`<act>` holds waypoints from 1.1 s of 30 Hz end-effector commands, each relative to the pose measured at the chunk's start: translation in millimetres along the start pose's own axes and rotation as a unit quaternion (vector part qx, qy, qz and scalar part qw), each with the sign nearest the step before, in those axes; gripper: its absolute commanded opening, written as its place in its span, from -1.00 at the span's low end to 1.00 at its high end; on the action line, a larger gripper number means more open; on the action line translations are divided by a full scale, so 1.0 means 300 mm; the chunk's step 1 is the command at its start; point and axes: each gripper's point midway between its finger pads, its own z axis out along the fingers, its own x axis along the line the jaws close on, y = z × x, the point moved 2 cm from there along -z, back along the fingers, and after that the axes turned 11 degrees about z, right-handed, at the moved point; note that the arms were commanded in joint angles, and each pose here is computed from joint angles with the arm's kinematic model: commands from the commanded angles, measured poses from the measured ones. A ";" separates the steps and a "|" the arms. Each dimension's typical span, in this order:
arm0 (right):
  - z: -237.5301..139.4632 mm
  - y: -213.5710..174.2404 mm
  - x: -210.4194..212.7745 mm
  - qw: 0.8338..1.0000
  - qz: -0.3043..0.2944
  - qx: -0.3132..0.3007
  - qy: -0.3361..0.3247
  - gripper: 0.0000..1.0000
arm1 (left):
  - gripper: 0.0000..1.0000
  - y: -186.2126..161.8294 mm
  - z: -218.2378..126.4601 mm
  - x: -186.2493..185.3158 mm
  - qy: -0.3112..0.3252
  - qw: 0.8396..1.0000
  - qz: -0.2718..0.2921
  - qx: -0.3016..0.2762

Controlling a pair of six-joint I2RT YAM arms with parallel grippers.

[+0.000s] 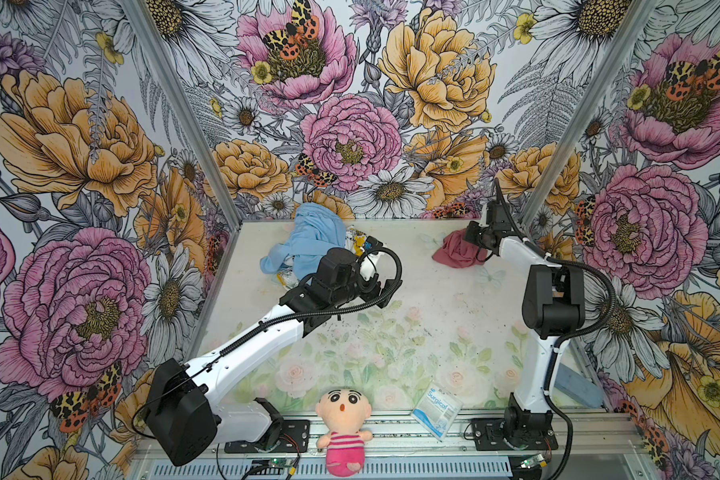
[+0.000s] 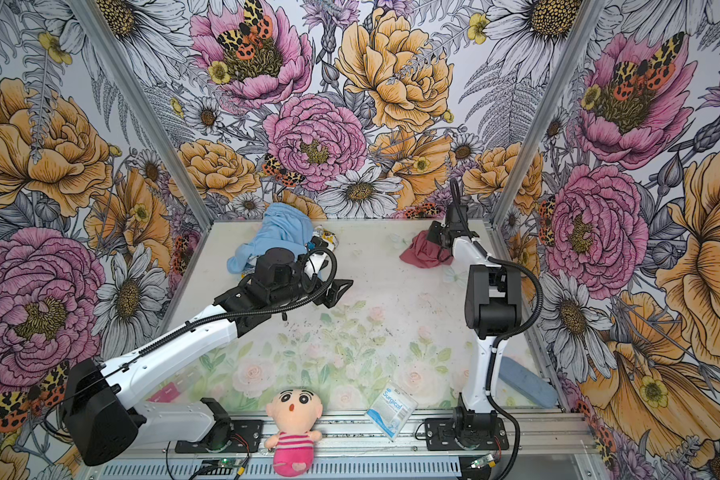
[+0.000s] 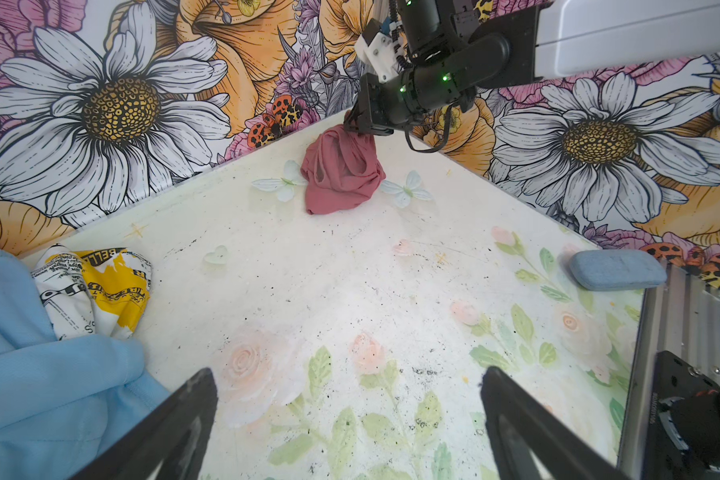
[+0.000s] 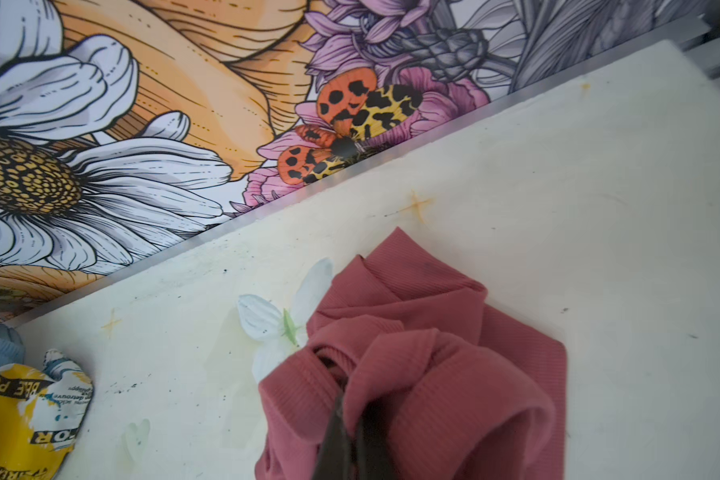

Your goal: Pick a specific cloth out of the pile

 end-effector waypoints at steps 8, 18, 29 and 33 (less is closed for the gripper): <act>0.188 -0.153 -0.075 0.995 0.065 0.066 -0.039 -1.00 | 0.98 0.051 -0.069 0.010 0.016 1.000 0.017 -0.021; 0.160 -0.164 -0.131 0.990 0.078 0.099 -0.070 -0.89 | 0.98 0.026 -0.063 0.011 0.013 1.000 0.011 -0.019; 0.003 -0.009 -0.079 0.996 0.052 0.037 -0.064 0.45 | 0.98 0.066 -0.099 0.057 0.017 0.999 0.014 -0.038; -0.060 0.043 -0.033 0.998 0.053 0.025 -0.037 0.56 | 0.98 0.076 -0.111 0.087 0.022 0.999 0.012 -0.045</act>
